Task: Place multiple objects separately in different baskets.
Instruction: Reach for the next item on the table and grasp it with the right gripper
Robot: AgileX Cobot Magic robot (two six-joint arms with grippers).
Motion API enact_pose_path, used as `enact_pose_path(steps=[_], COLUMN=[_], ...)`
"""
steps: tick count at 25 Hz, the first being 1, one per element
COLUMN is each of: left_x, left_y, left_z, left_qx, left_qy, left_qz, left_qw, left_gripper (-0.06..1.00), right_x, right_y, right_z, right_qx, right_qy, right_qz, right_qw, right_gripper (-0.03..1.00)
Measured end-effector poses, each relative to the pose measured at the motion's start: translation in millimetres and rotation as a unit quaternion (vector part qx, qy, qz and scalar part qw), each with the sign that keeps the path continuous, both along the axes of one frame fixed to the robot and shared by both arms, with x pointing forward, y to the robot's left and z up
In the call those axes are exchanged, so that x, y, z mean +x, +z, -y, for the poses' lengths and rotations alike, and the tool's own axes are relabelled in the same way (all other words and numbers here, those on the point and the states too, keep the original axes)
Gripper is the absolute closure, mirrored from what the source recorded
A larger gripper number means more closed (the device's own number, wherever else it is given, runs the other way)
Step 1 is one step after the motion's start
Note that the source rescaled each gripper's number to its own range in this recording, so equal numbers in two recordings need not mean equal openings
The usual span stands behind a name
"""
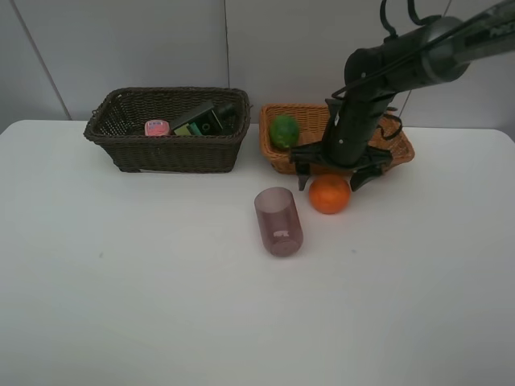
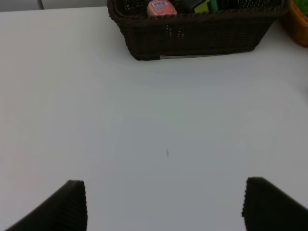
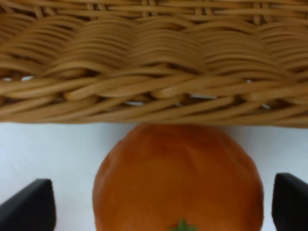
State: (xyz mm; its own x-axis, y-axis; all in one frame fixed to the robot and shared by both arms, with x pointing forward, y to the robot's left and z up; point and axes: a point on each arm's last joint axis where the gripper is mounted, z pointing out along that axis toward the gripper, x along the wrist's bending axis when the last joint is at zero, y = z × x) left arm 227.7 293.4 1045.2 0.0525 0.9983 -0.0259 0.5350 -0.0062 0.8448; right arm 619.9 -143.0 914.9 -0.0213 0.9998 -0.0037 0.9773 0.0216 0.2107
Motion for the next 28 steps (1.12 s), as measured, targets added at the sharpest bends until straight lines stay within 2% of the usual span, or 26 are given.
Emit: enact_pose_path(steps=[21, 22, 24, 26, 27, 28], left_x=[0.0, 0.0, 0.0, 0.0, 0.0, 0.0], left_y=[0.0, 0.0, 0.0, 0.0, 0.0, 0.0], left_z=[0.0, 0.0, 0.0, 0.0, 0.0, 0.0], left_qx=[0.000, 0.000, 0.000, 0.000, 0.000, 0.000], left_qy=[0.000, 0.000, 0.000, 0.000, 0.000, 0.000], left_qz=[0.000, 0.000, 0.000, 0.000, 0.000, 0.000], left_qw=[1.000, 1.000, 1.000, 1.000, 1.000, 1.000], left_gripper=[0.19, 0.19, 0.19, 0.19, 0.19, 0.19], right_x=[1.8, 1.8, 1.7, 1.7, 1.6, 1.5], right_y=[-28.0, -27.9, -27.9, -27.9, -27.9, -28.0], right_z=[-1.8, -2.8, -3.7, -3.7, -3.6, -3.6], right_qx=[-0.016, -0.015, -0.014, -0.015, -0.015, -0.015], right_qy=[0.005, 0.006, 0.006, 0.006, 0.006, 0.006], right_qz=[-0.017, -0.016, -0.015, -0.015, -0.015, -0.016], right_qw=[1.000, 1.000, 1.000, 1.000, 1.000, 1.000], right_gripper=[0.04, 0.08, 0.25, 0.55, 0.63, 0.63])
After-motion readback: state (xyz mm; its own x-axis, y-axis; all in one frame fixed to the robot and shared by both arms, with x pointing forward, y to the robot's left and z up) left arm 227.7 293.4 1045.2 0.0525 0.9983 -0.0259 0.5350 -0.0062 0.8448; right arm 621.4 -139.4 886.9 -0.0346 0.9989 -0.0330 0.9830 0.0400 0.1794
